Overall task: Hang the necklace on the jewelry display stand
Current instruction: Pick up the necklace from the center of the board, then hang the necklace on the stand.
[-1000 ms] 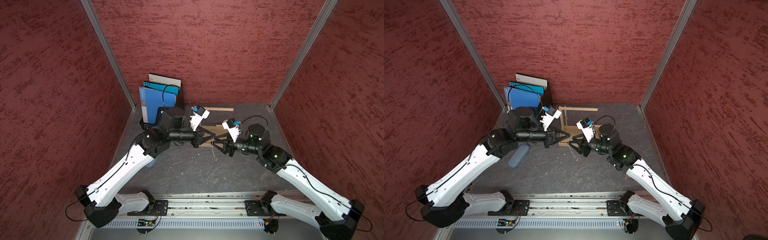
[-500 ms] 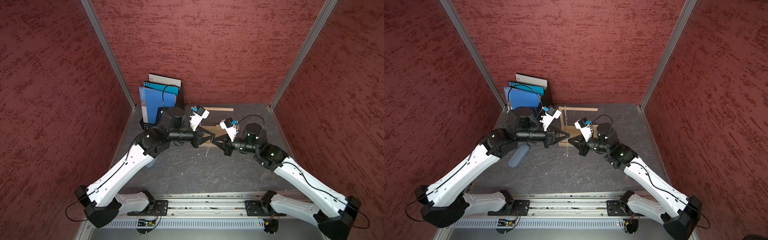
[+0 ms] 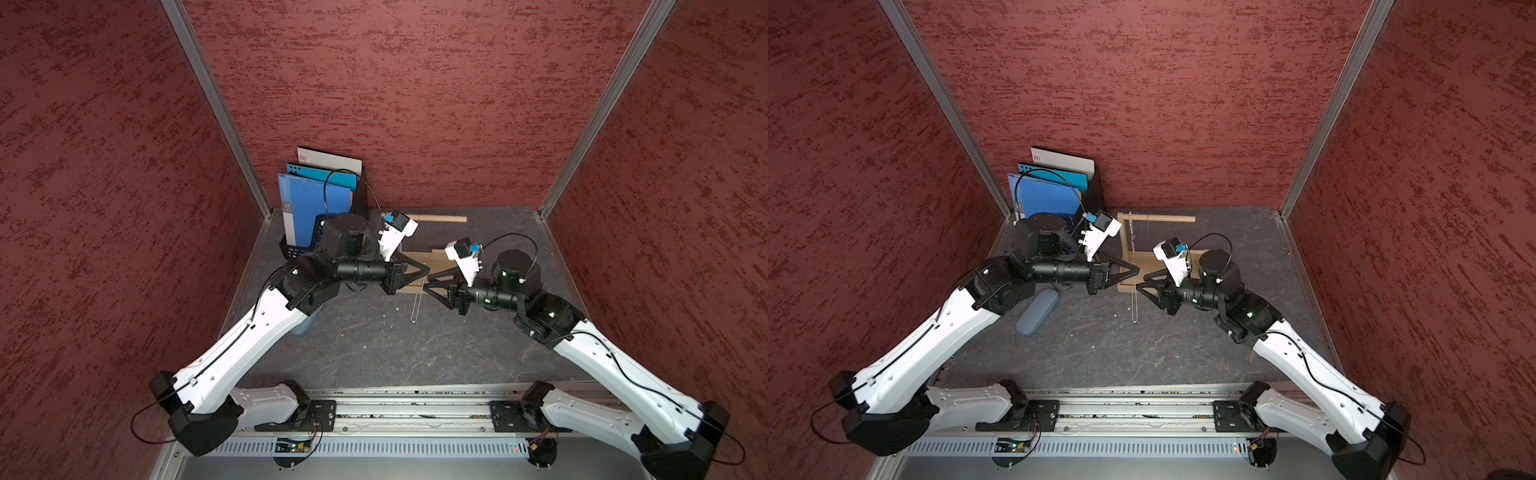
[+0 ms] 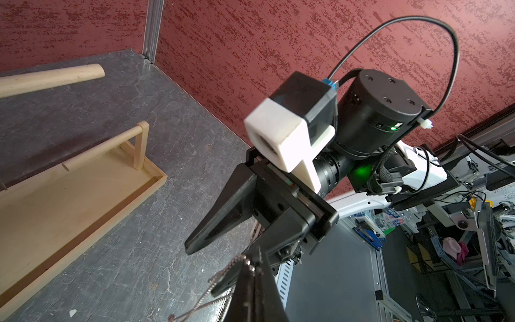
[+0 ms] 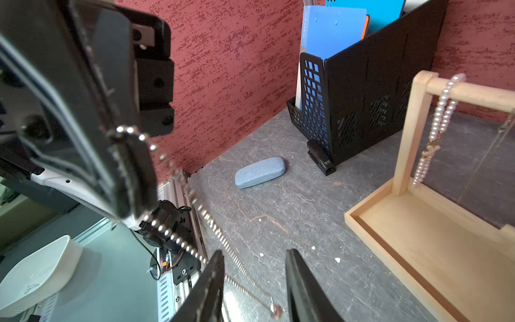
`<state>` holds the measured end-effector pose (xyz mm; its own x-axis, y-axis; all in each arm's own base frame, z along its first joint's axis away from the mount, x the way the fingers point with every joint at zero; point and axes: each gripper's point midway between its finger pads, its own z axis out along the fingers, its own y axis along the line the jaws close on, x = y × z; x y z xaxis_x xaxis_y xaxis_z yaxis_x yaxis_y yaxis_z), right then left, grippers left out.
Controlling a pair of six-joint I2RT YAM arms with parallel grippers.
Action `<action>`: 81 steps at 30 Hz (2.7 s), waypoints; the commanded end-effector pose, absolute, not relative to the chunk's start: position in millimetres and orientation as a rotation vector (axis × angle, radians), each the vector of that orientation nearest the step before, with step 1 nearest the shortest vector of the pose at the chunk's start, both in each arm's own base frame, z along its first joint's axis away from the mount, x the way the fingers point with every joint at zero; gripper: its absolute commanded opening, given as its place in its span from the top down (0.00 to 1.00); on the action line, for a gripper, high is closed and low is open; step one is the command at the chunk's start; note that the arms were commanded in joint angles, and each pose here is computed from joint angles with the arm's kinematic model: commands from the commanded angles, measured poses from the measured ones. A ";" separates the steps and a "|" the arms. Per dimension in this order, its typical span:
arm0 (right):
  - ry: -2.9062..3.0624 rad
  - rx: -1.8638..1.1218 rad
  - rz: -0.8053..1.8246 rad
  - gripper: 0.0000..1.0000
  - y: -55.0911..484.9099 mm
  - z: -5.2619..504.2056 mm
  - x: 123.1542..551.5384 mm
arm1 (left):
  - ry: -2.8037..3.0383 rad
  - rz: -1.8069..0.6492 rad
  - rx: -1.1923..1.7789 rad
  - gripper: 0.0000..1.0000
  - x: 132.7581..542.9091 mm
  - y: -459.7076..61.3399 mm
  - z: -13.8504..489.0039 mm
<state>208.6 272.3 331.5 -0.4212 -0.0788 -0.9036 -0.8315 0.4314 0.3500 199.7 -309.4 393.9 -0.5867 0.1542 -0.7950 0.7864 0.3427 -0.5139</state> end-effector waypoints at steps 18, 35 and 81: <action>1.744 -0.788 1.142 0.66 291.8 341.2 222.5 | 1.992 -1.326 0.836 1.00 195.0 -318.0 388.0; 1.729 -0.682 0.751 1.00 244.8 369.5 246.0 | 2.037 -1.248 0.793 1.00 208.7 -314.6 380.4; 1.701 -0.124 0.248 1.00 95.7 396.9 475.2 | 1.903 -1.170 0.673 1.00 421.8 -453.7 376.6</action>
